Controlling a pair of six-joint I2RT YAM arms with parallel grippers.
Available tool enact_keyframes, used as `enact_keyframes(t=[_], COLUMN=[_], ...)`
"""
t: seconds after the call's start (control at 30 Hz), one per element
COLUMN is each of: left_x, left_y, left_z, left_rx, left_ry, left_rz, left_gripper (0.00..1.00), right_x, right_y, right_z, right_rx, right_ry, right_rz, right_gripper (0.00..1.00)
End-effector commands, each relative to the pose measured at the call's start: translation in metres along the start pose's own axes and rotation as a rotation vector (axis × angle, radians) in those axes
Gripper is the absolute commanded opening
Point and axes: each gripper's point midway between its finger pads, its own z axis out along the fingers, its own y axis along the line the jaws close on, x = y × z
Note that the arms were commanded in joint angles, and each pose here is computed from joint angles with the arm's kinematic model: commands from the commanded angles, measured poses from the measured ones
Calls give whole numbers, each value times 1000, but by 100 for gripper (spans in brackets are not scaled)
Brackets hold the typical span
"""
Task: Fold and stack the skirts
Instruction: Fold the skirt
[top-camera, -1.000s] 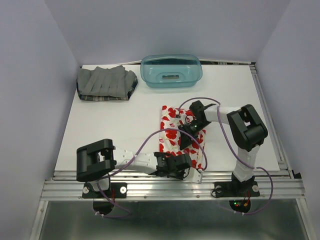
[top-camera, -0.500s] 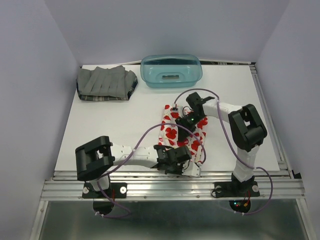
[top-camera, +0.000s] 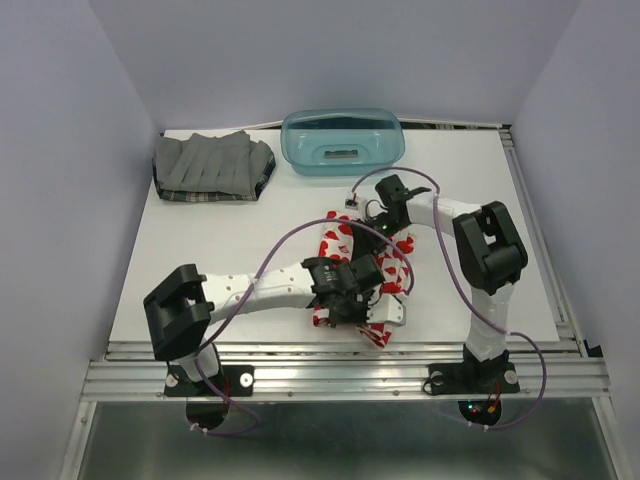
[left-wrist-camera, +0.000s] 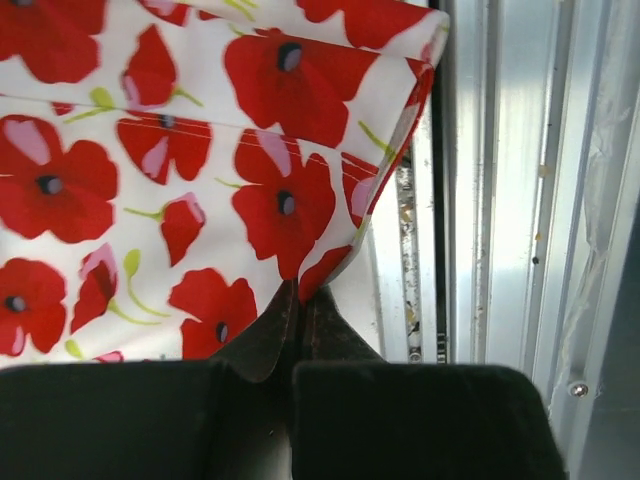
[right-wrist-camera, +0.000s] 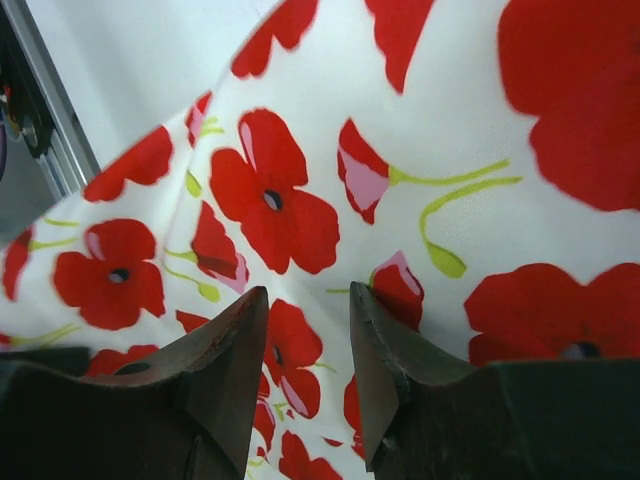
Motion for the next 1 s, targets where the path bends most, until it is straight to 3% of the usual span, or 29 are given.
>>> enact_keyframes(t=[0.0, 0.23, 0.43, 0.5, 0.7, 0.97], left_x=[-25, -36, -33, -30, -18, -21], left_y=[24, 66, 66, 54, 29, 23], left_z=[-46, -77, -75, -70, -57, -52], left_rx=[-42, -110, -76, -28, 41, 65], left_ry=[-78, -76, -88, -96, -99, -112], left_rz=[-14, -19, 7, 11, 30, 14], left_gripper=[0, 0, 0, 0, 0, 0], right_x=[23, 62, 27, 0, -52, -56], right_y=[4, 29, 45, 39, -5, -65], right_z=[23, 47, 30, 19, -26, -45], right_rx=[-81, -150, -115, -46, 87, 248], right_ry=[21, 104, 56, 17, -72, -21], right_rz=[36, 34, -64, -124, -108, -71], right_gripper=[44, 42, 45, 48, 57, 60])
